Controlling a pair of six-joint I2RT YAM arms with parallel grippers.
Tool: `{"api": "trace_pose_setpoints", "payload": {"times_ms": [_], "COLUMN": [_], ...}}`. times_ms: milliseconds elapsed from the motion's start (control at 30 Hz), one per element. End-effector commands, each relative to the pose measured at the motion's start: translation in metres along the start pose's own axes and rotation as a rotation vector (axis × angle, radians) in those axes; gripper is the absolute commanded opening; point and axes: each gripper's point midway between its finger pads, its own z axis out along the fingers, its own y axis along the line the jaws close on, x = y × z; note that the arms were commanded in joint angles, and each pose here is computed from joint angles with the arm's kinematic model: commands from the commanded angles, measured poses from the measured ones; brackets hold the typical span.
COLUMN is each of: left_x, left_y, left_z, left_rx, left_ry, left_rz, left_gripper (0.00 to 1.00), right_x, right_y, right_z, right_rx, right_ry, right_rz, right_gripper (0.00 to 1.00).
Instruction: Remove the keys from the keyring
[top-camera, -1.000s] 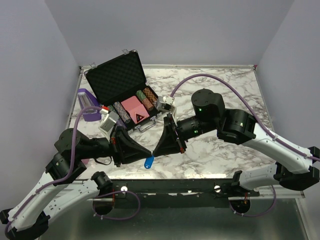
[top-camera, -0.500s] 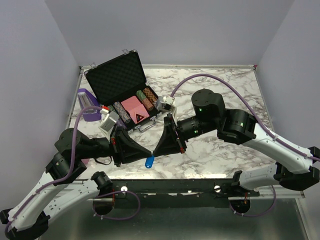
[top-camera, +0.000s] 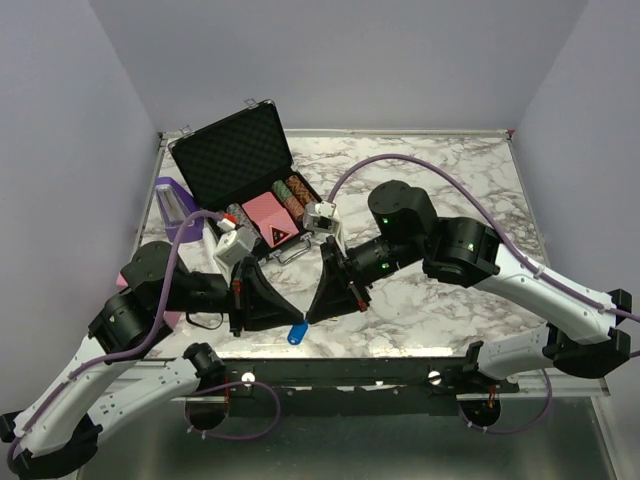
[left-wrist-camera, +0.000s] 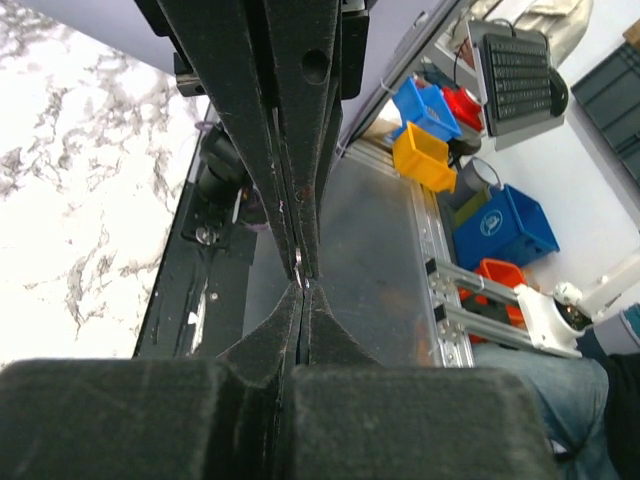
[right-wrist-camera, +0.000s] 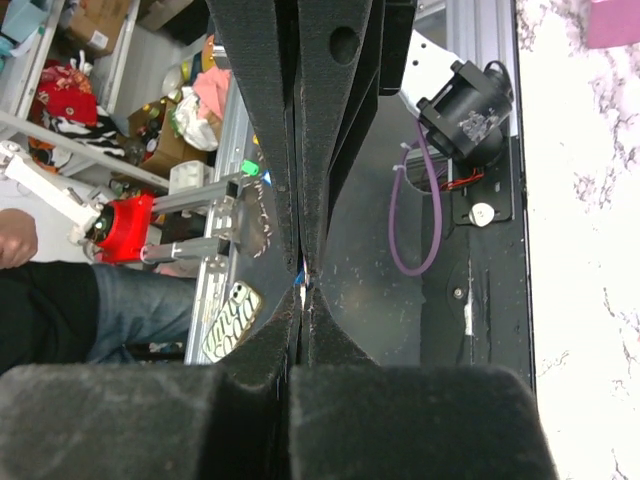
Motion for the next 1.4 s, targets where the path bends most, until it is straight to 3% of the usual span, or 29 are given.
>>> {"api": "trace_pose_setpoints", "payload": {"times_ms": [0, 400, 533, 667, 767, 833, 967, 1100, 1233, 1367], "left_x": [0.013, 0.016, 0.012, -0.004, -0.015, -0.024, -0.044, -0.064, -0.077, -0.079], "left_y": [-0.007, -0.023, -0.027, -0.006, 0.004, 0.013, 0.022, 0.02, 0.018, 0.017], "left_z": [-0.003, -0.003, -0.005, -0.003, -0.007, -0.011, -0.013, -0.013, -0.014, -0.01], "left_rx": [0.048, 0.161, 0.17, 0.008, -0.096, -0.17, -0.215, -0.156, -0.14, -0.138], "left_ry": [0.106, 0.178, 0.181, 0.122, 0.04, -0.036, -0.235, -0.423, -0.49, -0.468], "left_rz": [0.037, 0.075, 0.111, 0.122, 0.114, 0.099, 0.027, -0.066, -0.084, -0.085], "left_gripper": [0.0, 0.01, 0.2, 0.75, 0.88, 0.88, 0.7, 0.56, 0.48, 0.45], "right_x": [0.003, 0.008, 0.009, 0.005, 0.0, -0.003, -0.009, -0.016, -0.022, -0.028], "right_y": [0.016, 0.019, 0.019, 0.012, 0.008, 0.006, 0.001, -0.002, -0.007, -0.009], "right_z": [0.0, 0.0, -0.002, -0.005, -0.011, -0.015, -0.02, -0.021, -0.02, -0.02], "right_rx": [-0.071, -0.092, -0.087, -0.028, 0.022, 0.05, 0.097, 0.108, 0.124, 0.137], "right_ry": [0.035, 0.055, 0.058, 0.016, -0.04, -0.069, -0.126, -0.193, -0.243, -0.26], "right_rz": [-0.001, 0.01, 0.012, -0.004, -0.023, -0.034, -0.065, -0.088, -0.103, -0.103], "right_gripper": [0.01, 0.01, 0.01, 0.01, 0.01, 0.01, 0.01, 0.01, 0.01, 0.01]}}
